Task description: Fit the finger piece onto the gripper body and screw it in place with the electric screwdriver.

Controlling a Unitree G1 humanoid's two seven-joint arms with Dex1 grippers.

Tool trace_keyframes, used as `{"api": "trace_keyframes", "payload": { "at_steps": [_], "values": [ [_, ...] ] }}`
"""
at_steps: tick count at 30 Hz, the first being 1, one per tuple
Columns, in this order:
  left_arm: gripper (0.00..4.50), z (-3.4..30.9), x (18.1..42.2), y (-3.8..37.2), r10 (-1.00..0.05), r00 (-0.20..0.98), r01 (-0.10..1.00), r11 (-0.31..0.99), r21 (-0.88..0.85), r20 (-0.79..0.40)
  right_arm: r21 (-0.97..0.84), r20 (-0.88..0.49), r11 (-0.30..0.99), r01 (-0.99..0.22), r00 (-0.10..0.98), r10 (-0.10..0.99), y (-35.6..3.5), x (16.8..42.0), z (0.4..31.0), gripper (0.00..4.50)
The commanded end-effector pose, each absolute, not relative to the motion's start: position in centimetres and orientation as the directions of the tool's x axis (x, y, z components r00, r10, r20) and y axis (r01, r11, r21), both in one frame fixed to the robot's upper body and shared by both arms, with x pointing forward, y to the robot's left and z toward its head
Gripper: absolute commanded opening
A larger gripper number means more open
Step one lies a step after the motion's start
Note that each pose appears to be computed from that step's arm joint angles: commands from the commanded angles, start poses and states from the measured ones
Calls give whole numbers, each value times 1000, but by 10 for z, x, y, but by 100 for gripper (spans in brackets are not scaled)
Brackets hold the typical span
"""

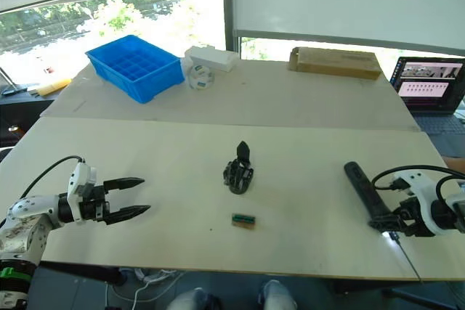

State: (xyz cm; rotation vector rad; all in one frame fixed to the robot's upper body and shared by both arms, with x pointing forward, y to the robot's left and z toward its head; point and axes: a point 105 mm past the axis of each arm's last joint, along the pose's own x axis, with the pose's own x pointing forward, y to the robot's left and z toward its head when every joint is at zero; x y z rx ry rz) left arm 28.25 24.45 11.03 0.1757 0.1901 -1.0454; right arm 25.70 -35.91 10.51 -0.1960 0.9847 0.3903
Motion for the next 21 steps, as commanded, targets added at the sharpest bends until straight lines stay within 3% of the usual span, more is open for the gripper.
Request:
{"api": "trace_keyframes", "payload": {
  "at_steps": [1,5,8,9,15,21],
  "values": [
    [450,121,288,258,-783,549,834,535,135,-292,-93,-771,885,-457,595,226,-370,259,145,447],
    [450,123,290,277,-711,621,784,571,244,-329,-213,-616,747,-630,680,398,-349,252,188,447],
    [450,126,287,288,-677,654,756,595,272,-338,-424,-324,572,-702,707,628,-313,243,225,447],
    [450,126,285,290,-669,661,750,595,287,-340,-469,-285,528,-708,687,669,-304,237,228,447],
    [450,129,288,303,-607,727,686,632,359,-321,-540,-232,339,-770,523,820,-250,211,206,447],
    [450,138,291,308,-591,751,658,641,394,-293,-551,-198,333,-766,507,839,-234,206,182,447]
  ]
}}
